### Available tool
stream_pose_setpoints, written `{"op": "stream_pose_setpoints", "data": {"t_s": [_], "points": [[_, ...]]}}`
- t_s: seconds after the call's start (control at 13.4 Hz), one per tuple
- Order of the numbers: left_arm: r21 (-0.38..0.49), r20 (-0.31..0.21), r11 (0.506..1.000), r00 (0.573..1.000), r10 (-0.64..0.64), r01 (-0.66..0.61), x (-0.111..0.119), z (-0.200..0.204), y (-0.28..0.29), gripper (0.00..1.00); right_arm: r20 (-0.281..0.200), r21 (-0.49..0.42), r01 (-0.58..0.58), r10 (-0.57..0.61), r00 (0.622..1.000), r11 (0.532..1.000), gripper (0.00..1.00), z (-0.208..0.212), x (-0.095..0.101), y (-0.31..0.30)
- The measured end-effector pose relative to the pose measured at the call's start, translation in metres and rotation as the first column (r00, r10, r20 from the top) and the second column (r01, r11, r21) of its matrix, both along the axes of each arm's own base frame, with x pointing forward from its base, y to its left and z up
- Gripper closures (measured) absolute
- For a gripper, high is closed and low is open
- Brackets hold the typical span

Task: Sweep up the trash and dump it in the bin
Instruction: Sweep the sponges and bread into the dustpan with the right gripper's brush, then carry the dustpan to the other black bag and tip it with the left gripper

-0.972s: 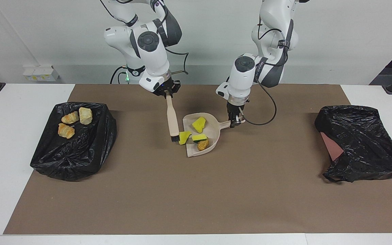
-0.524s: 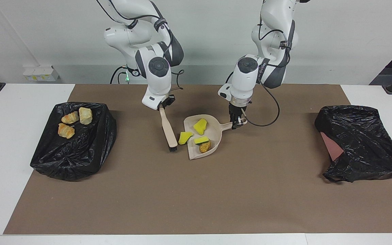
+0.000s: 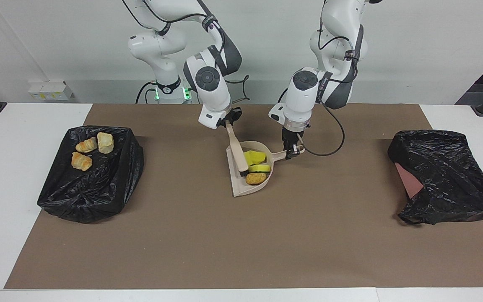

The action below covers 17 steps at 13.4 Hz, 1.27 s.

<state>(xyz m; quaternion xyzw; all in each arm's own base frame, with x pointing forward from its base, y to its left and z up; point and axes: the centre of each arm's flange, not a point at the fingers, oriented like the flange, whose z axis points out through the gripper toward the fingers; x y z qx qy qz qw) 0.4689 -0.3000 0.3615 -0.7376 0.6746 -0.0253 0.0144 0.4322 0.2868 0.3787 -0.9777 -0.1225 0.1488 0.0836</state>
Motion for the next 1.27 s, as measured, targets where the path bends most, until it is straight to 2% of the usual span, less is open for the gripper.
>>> {"op": "stream_pose_setpoints", "data": {"t_s": [0.15,0.3,0.45,0.75,0.9,1.12,1.27], "points": [[-0.018,-0.006,1.000,1.000,0.017,-0.017,0.003,0.000,0.004,0.69,0.020,-0.061,0.016,-0.015,1.000,0.998,0.74,0.020,-0.001,-0.014],[-0.064,-0.024,0.998,0.999,0.025,-0.027,0.013,-0.003,0.014,0.69,0.033,-0.129,0.062,-0.058,0.998,0.990,0.74,0.048,-0.011,-0.024],[-0.102,-0.037,0.994,0.999,0.025,-0.029,0.029,-0.006,0.038,0.69,0.042,-0.167,0.129,-0.124,0.991,0.978,0.74,0.080,-0.029,-0.031],[-0.156,-0.022,0.987,0.999,0.048,-0.051,0.058,0.008,0.082,0.69,0.038,-0.190,0.205,-0.202,0.979,0.960,0.74,0.122,-0.067,-0.036],[-0.177,-0.023,0.983,0.999,0.045,-0.048,0.073,0.025,0.097,0.69,0.011,-0.177,0.228,-0.230,0.973,0.957,0.74,0.110,-0.089,-0.016],[-0.188,-0.057,0.981,0.998,0.039,-0.049,0.093,0.064,0.123,0.69,0.026,-0.188,0.228,-0.228,0.973,0.955,0.74,0.069,-0.118,0.016],[-0.192,-0.074,0.979,0.996,0.056,-0.070,0.106,0.091,0.146,0.69,0.031,-0.189,0.221,-0.219,0.975,0.957,0.74,0.051,-0.129,0.025]]}}
